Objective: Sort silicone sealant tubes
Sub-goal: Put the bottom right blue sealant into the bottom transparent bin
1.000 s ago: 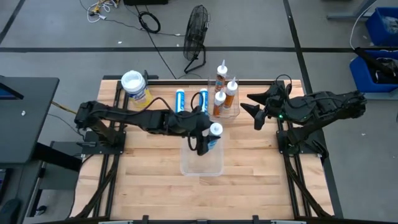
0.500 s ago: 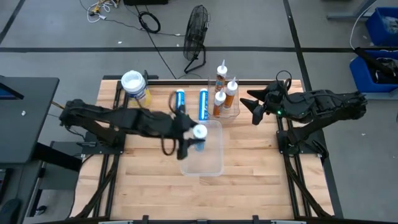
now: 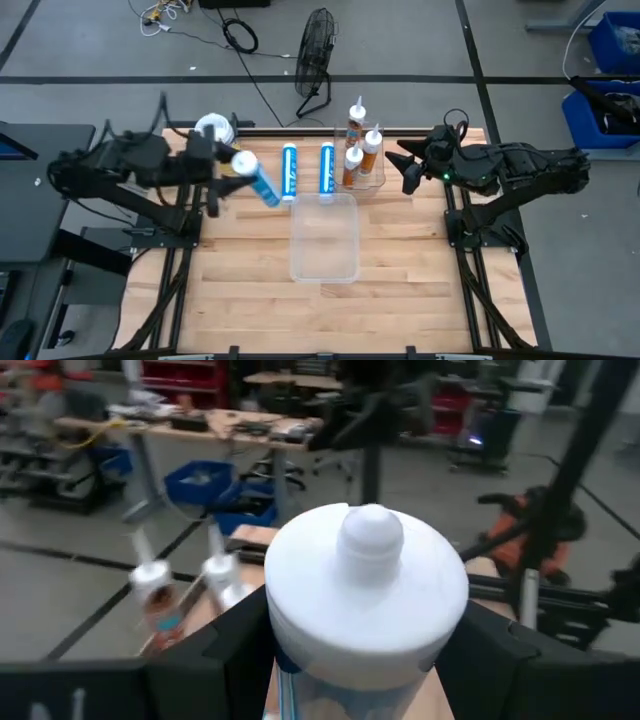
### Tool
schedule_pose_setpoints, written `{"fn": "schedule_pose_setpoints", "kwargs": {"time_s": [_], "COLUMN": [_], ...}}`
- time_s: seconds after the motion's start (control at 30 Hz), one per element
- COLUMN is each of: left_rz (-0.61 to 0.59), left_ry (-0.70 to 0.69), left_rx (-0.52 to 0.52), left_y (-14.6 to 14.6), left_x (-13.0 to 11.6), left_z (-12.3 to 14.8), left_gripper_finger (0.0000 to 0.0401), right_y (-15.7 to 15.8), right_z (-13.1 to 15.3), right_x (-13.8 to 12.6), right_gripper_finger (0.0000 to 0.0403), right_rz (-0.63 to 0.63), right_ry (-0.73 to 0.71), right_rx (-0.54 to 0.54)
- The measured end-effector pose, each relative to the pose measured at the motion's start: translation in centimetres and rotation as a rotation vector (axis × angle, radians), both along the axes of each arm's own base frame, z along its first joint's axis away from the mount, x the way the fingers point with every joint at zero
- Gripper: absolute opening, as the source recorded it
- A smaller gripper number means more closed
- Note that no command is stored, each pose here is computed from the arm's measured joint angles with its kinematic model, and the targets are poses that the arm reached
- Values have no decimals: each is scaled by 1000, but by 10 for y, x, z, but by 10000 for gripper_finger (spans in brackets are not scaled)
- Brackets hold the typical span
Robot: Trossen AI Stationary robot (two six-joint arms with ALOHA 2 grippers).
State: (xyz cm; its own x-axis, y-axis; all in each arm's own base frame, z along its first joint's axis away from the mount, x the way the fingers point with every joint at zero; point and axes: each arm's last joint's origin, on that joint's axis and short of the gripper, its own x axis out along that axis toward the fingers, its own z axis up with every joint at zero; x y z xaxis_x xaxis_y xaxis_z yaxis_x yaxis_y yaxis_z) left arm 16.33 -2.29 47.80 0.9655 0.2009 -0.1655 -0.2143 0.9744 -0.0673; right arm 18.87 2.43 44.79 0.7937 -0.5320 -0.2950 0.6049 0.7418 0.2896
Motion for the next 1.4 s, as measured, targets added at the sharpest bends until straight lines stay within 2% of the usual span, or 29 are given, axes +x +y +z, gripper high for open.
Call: {"fn": "schedule_pose_setpoints", "kwargs": {"time_s": [0.1, 0.2, 0.33, 0.43, 0.57, 0.93, 1.23, 1.4], "left_rz": [36, 48, 40, 30, 32, -1, -1, -17], "left_ry": [-4, -64, -250, -311, -244, -162, -49, -17], "left_rx": [-34, -90, -146, -164, -153, -189, -126, -50], "left_y": [4, 4, 0, -5, -9, -2, 0, -1], "left_x": [-15, -15, 3, 25, 51, 102, 129, 140], "left_z": [-21, -47, -80, -108, -134, -170, -203, -216], "left_gripper_finger": [224, 224, 224, 224, 224, 224, 224, 224], "right_y": [-1, -3, -4, -5, -5, -5, -5, -5], "right_z": [0, 0, 0, 0, 0, -1, -1, -2], "right_x": [1, 1, 2, 2, 2, 2, 2, 2], "right_gripper_finger": [249, 249, 249, 249, 249, 249, 249, 249], "right_rz": [-9, -16, -28, -35, -40, -43, -43, -42], "right_ry": [2, 0, -6, -15, -24, -26, -20, -14], "right_rx": [0, 2, 11, 24, 38, 44, 41, 39]}}
